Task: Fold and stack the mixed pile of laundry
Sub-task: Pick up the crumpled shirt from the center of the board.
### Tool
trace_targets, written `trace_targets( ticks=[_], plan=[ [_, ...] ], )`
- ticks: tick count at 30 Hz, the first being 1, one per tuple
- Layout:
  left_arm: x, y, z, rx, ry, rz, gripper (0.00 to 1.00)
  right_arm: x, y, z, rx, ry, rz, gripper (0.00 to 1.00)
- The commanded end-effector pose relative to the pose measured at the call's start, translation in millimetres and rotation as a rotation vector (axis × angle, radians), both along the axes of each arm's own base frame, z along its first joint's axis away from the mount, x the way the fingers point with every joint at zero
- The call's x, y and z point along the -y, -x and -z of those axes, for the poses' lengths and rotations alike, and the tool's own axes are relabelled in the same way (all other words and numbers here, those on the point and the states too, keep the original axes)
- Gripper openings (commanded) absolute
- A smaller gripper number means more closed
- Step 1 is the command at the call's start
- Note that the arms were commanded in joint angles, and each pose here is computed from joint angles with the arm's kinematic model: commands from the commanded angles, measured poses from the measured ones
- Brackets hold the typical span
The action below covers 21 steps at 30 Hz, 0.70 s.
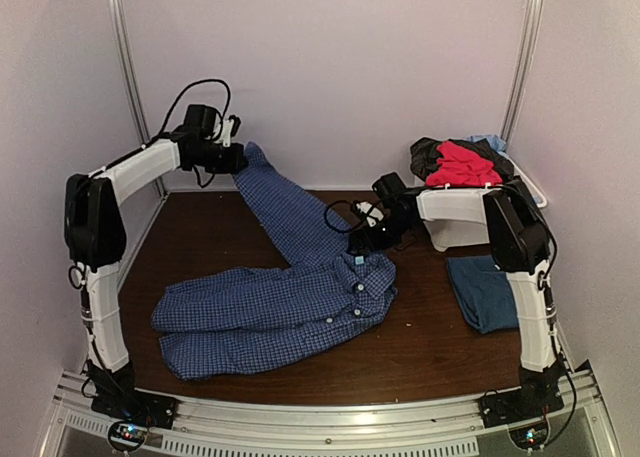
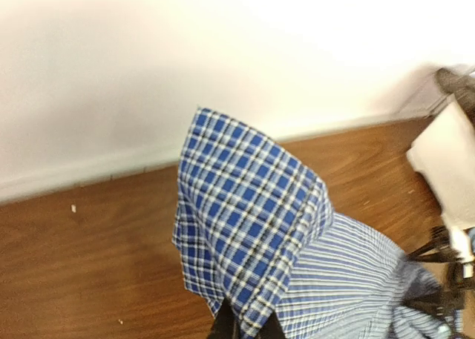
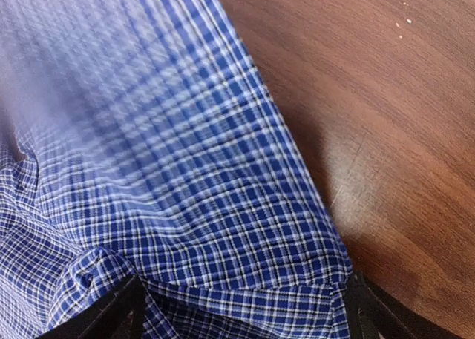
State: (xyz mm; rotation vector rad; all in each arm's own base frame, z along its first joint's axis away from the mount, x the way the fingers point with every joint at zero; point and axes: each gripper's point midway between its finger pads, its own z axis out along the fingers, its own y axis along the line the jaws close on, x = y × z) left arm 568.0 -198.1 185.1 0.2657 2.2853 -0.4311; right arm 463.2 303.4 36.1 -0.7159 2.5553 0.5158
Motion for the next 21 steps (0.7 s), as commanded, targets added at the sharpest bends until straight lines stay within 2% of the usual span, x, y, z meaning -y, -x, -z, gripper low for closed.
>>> trace_targets(
  ticks=[1, 6, 12, 13, 16, 18, 21],
  plan=[
    [26, 26, -176, 0.377, 0.193, 0.171, 0.0, 3, 18, 0, -0.028, -0.029, -0.074, 0.95],
    [41, 68, -244, 0.488, 0.304, 0.321, 0.0, -15, 25, -23, 0.018, -0.168, -0.167, 0.95],
    [47, 105, -289, 0.585, 0.35, 0.399, 0.0, -38, 42, -82, 0.115, -0.386, -0.28, 0.61],
    [47, 108, -295, 0.595, 0.352, 0.404, 0.0, -41, 46, -92, 0.126, -0.426, -0.296, 0.59],
    [47, 119, -311, 0.618, 0.359, 0.43, 0.0, -48, 59, -126, 0.143, -0.527, -0.357, 0.69],
    [48, 126, -320, 0.634, 0.368, 0.449, 0.0, -52, 66, -146, 0.139, -0.589, -0.378, 0.8],
    [52, 143, -337, 0.665, 0.402, 0.514, 0.0, -56, 64, -167, 0.161, -0.628, -0.392, 0.91]
  ],
)
